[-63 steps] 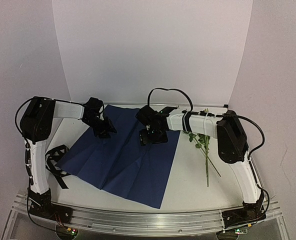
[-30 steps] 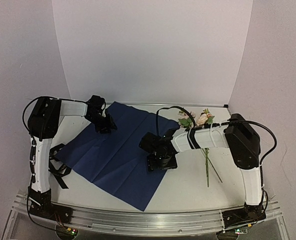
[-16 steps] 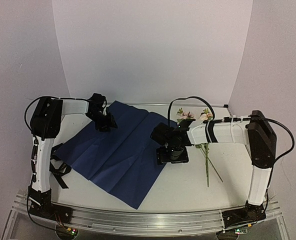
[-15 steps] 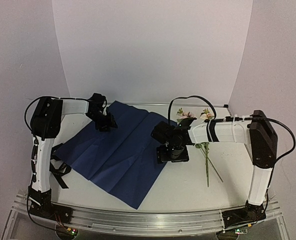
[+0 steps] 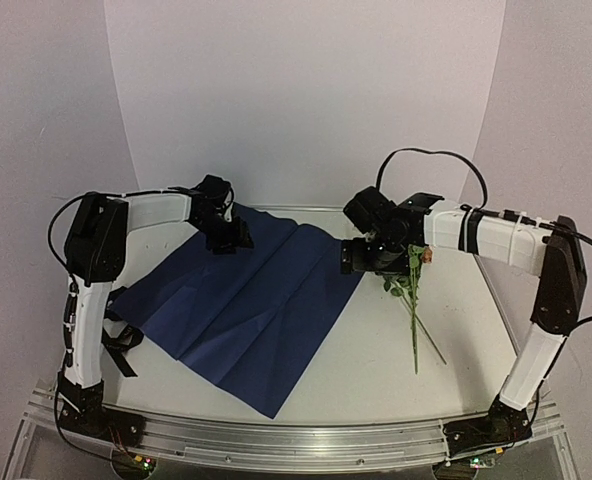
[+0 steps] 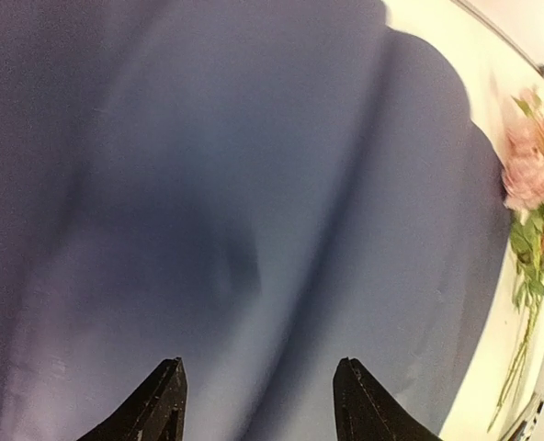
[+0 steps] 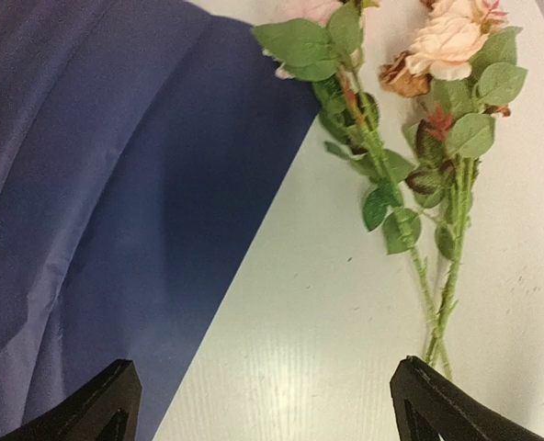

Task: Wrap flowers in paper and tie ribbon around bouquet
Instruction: Adjust the flattened wrapping paper at the center of the board.

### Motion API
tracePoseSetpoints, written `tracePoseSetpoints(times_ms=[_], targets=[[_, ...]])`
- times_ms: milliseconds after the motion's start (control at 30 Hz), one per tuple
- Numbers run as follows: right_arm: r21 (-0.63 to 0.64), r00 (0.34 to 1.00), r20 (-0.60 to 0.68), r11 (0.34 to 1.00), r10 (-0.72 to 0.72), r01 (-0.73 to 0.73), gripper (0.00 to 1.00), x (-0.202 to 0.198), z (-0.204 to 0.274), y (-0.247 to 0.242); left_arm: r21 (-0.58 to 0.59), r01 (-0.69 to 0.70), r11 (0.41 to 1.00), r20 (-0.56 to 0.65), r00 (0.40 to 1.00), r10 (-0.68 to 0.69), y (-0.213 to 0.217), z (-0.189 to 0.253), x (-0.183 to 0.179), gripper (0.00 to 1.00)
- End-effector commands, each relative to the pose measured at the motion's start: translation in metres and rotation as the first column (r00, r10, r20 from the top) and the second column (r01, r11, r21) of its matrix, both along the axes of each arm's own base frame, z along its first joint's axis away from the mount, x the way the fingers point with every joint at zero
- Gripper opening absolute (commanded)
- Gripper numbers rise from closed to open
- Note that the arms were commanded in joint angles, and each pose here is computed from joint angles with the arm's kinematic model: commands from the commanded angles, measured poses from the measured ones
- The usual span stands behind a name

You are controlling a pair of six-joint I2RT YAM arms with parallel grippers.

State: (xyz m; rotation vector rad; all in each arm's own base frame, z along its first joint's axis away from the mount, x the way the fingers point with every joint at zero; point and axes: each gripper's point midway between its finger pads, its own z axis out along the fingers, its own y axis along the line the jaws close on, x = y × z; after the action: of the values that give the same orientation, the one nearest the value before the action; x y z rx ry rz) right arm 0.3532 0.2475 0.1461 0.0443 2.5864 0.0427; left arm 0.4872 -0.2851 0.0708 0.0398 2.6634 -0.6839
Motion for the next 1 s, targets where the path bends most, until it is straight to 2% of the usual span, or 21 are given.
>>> tracePoseSetpoints(times_ms=[0, 133, 367, 733, 967], targets=[[-0.056, 0.998, 0.057, 0.998, -0.039, 0.042, 0.98, 0.014, 0.021, -0.041, -0.045, 0.065, 0.997, 0.051, 0.997, -0.063, -0.046, 0.034, -0.027, 0.57], [-0.051, 0.996, 0.05, 0.995, -0.079, 0.082, 0.98, 0.023, 0.018, -0.066, -0.038, 0.136, 0.99, 0.015, 0.991, -0.136, -0.091, 0.016, -0.059, 0.56], [-0.035, 0.994, 0.021, 0.994, -0.104, 0.104, 0.98, 0.029, 0.001, -0.095, -0.024, 0.203, 0.979, -0.03, 0.979, -0.204, -0.137, -0.01, -0.098, 0.55], [0.002, 0.99, -0.057, 0.992, -0.125, 0.126, 0.98, 0.033, -0.036, -0.119, -0.005, 0.292, 0.956, -0.102, 0.951, -0.291, -0.175, -0.049, -0.132, 0.54], [-0.003, 0.986, -0.099, 0.99, -0.137, 0.138, 0.98, 0.034, -0.056, -0.128, -0.017, 0.353, 0.935, -0.123, 0.928, -0.352, -0.195, -0.057, -0.153, 0.53]])
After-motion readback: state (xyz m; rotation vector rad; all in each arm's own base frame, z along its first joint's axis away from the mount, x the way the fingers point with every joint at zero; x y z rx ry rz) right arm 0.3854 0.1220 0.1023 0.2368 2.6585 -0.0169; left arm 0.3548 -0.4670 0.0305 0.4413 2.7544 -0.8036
